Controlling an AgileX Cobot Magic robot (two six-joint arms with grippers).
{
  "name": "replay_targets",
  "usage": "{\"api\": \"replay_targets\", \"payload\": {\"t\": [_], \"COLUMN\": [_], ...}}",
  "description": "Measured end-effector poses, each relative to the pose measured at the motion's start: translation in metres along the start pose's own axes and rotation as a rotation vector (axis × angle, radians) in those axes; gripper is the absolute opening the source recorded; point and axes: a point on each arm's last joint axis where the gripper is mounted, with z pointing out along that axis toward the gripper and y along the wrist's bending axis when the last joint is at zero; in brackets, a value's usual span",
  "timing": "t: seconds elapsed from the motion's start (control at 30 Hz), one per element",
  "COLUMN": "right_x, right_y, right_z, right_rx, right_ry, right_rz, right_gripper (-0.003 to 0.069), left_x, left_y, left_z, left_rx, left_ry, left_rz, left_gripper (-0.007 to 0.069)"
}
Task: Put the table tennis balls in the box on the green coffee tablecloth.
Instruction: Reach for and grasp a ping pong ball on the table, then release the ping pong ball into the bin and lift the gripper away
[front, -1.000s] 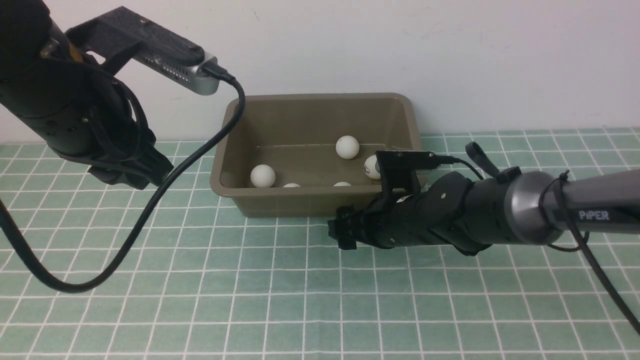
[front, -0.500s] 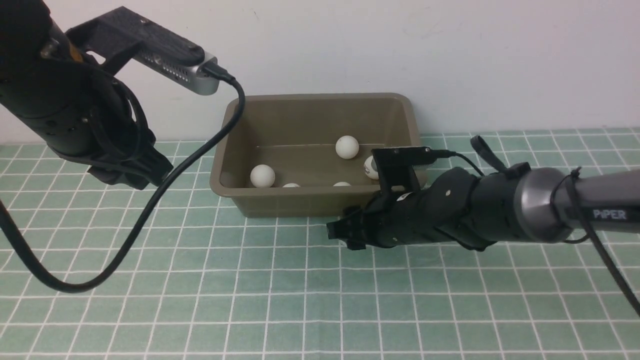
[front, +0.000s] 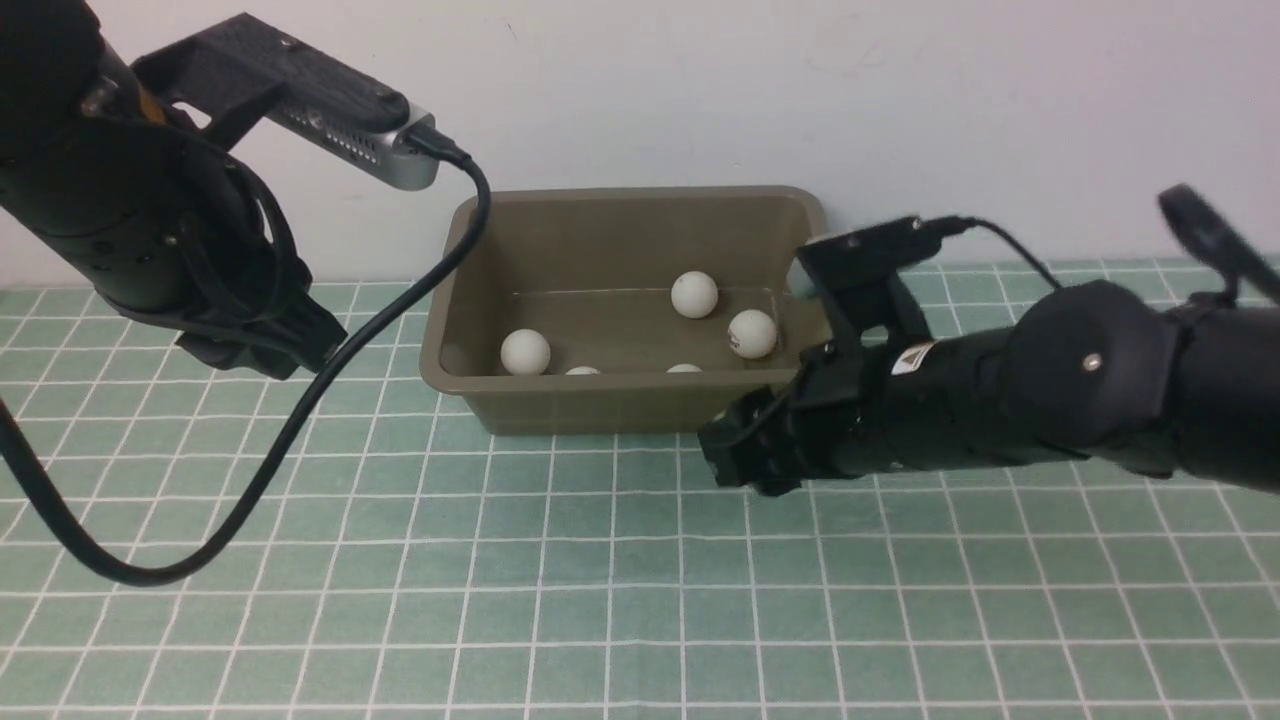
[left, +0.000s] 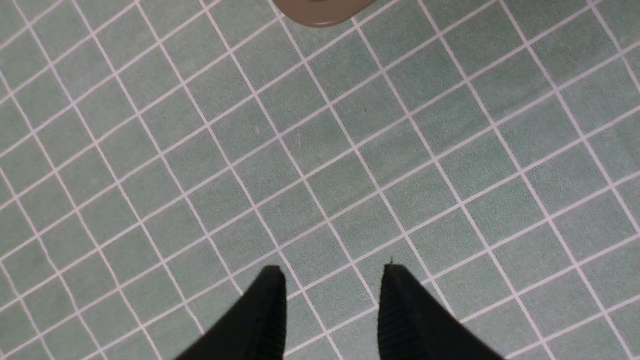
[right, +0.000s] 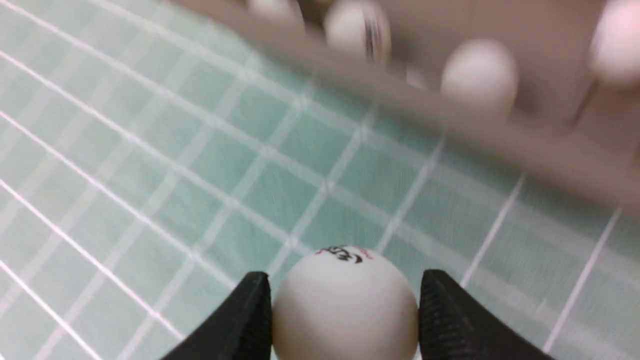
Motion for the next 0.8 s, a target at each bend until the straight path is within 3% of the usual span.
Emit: {"api": "replay_targets", "payload": {"t": [0.23, 0.47, 0.8], "right_x": [-0.034, -0.035, -0.034], "right_y": [-0.015, -0.056, -0.075], "right_z": [-0.001, 0.067, 0.120], "right_rx": [0.079, 0.150, 0.108], "right_ry": [-0.152, -0.088, 0.011], "right_rz": [-0.029, -0.009, 0.000], "right_gripper": [0.0344, 0.0344, 0.0344], "left_x": [0.000, 0.000, 0.000], "left_y": [0.000, 0.000, 0.000], "left_z": [0.000, 0.000, 0.000], "left_rx": [0.000, 0.000, 0.000], "left_ry": [0.000, 0.001, 0.002], "left_rz": [0.000, 0.000, 0.000], "left_gripper": [0.0237, 0.0237, 0.0237]}}
